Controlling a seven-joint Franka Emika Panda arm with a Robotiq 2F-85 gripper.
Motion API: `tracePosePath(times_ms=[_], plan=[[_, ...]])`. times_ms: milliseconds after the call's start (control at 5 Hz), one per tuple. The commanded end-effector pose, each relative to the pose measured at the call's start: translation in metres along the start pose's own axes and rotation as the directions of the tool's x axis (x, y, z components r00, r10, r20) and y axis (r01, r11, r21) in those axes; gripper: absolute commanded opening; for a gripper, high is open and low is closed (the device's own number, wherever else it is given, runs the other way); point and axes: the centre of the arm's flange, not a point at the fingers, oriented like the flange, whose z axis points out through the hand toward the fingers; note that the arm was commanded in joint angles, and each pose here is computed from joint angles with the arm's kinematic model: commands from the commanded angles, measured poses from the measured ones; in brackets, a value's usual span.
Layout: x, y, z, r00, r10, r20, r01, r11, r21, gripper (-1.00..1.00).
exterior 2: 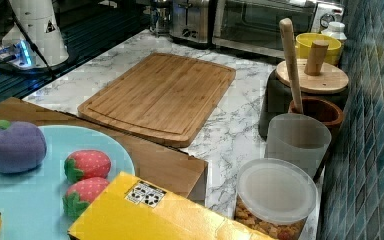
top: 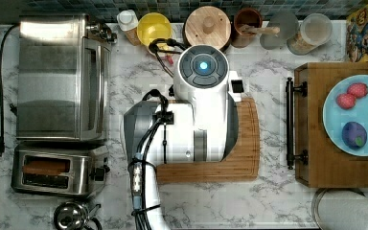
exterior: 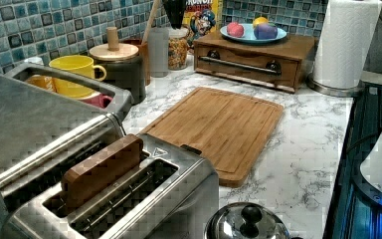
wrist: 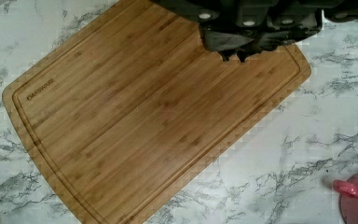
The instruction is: Turn on the toaster.
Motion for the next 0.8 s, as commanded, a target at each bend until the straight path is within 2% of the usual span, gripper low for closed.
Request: tracePosePath(times_ms=[200,400,800], plan=[[-0.015,0.0,0.008,0.991,-0.129,-0.027,0.13,0.991,0.02,-1.0],[-0.047,-0.012,0.008,0.948,-0.316,-0.017,0.317,0.945,0.086,-1.0],[-0.11,-0.034,0.021,0.85,-0.526,-0.04,0.525,0.837,0.151,-1.0]])
